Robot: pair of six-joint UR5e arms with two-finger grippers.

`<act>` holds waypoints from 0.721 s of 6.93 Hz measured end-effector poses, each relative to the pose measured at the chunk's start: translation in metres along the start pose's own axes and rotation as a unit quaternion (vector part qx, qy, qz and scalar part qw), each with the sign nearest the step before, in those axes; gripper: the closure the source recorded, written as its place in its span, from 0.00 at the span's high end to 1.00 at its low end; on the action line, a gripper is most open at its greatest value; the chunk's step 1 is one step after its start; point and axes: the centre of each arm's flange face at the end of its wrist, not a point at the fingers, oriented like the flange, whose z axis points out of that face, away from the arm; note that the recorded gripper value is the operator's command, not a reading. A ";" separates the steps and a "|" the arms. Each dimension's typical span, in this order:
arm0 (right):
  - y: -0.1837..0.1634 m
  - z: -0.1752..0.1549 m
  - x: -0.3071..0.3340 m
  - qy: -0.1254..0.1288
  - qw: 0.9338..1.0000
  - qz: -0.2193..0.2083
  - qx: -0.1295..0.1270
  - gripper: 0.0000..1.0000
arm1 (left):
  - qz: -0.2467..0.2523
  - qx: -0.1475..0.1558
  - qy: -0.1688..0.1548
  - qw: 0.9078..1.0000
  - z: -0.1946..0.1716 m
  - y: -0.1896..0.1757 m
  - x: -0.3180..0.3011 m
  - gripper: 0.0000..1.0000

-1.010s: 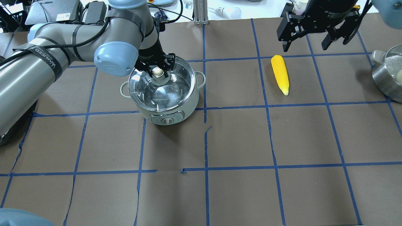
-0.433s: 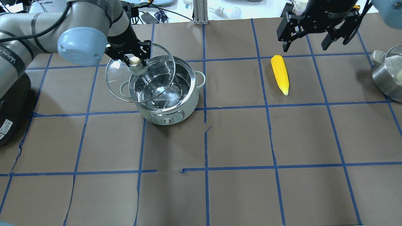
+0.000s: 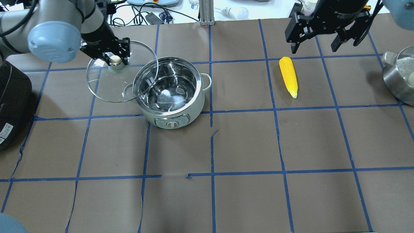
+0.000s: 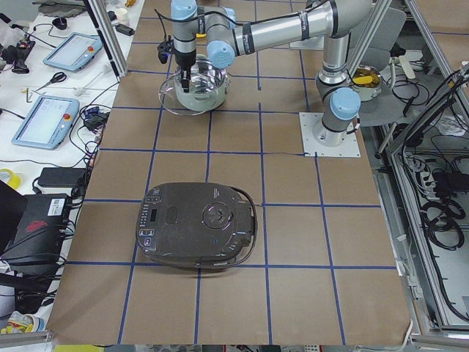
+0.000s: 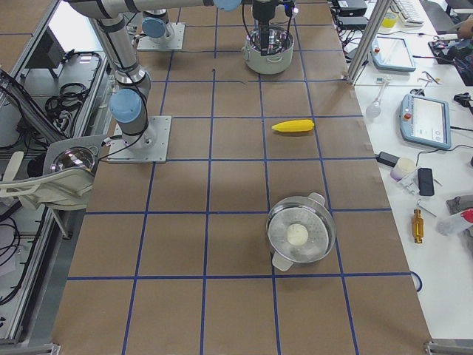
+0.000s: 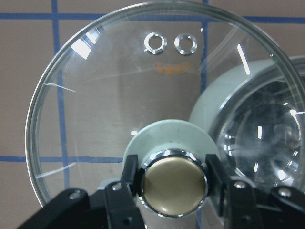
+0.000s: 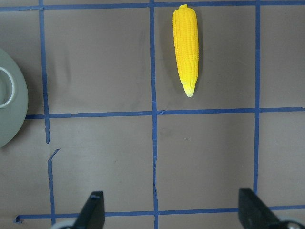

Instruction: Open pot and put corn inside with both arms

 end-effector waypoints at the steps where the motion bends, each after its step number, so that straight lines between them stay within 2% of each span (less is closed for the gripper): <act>1: 0.000 0.001 0.000 0.000 1.000 -0.001 -0.001 1.00 | 0.006 -0.010 0.000 1.000 0.011 0.003 -0.037 0.22; 3: -0.002 0.009 0.001 0.000 1.000 -0.003 -0.009 1.00 | 0.021 -0.038 0.011 0.999 0.057 0.019 -0.098 0.20; 5: -0.021 0.040 0.009 0.003 0.999 0.000 -0.032 1.00 | 0.046 -0.029 0.023 0.998 0.112 0.034 -0.111 0.20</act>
